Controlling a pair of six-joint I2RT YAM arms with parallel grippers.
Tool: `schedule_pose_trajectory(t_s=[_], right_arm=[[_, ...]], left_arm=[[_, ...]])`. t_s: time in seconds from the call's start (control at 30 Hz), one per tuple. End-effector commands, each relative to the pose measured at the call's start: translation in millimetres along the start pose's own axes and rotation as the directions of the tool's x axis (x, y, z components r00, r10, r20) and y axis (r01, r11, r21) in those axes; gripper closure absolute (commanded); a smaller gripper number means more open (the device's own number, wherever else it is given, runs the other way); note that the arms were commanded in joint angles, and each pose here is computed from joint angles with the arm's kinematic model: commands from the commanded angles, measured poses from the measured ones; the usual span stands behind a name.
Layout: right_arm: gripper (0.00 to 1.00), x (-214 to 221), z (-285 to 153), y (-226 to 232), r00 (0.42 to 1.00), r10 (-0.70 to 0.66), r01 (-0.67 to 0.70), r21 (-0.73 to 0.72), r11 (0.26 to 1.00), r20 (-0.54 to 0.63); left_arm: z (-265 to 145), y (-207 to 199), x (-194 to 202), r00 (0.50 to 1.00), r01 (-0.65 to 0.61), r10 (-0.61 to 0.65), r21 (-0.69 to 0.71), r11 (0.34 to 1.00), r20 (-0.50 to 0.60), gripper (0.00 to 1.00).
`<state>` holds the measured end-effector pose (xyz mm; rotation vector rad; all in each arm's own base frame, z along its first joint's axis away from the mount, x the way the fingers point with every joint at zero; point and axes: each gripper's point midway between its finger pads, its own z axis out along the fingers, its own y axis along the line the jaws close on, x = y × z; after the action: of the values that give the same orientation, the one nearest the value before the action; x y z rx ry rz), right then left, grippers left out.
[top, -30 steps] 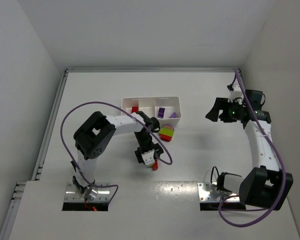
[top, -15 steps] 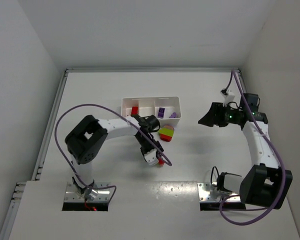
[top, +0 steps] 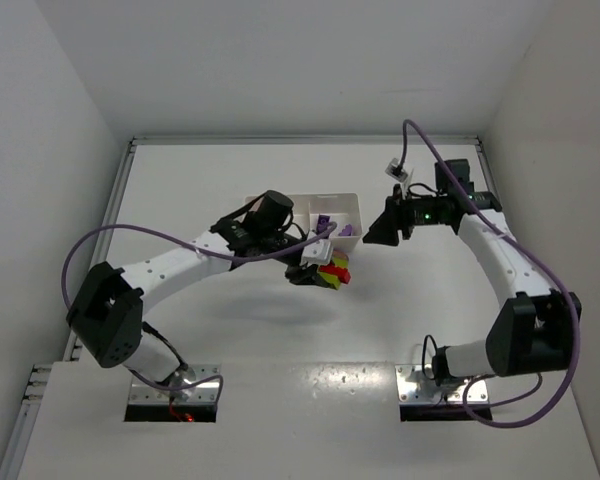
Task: Sort the legos into containers by color
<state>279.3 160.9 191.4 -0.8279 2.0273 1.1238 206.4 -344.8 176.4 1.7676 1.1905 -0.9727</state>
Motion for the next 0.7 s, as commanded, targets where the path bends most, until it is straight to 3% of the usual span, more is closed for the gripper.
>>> schedule_pose_trajectory(t_s=[0.0,0.1,0.37,0.67], right_arm=[[0.48,-23.1,5.4,13.0,0.981,-0.193,0.194,-0.089,0.977,0.015],[0.50,-15.4,14.2,21.0,0.945,-0.323,0.314,-0.131,0.940,-0.050],[0.49,1.3,17.6,46.6,0.936,-0.338,0.313,-0.210,0.926,-0.098],[0.33,4.3,26.4,63.7,0.947,-0.305,0.274,-0.242,0.931,-0.098]], left_arm=[[-6.9,-3.4,-36.1,0.984,0.145,-0.146,0.020,0.989,0.106,0.91],[-10.4,0.4,-38.4,0.967,0.216,-0.220,0.044,0.975,0.126,0.91],[-22.4,18.0,-34.2,0.945,0.287,-0.286,0.018,0.958,0.155,0.91],[-23.1,21.6,-29.4,0.949,0.278,-0.276,0.009,0.961,0.152,0.91]])
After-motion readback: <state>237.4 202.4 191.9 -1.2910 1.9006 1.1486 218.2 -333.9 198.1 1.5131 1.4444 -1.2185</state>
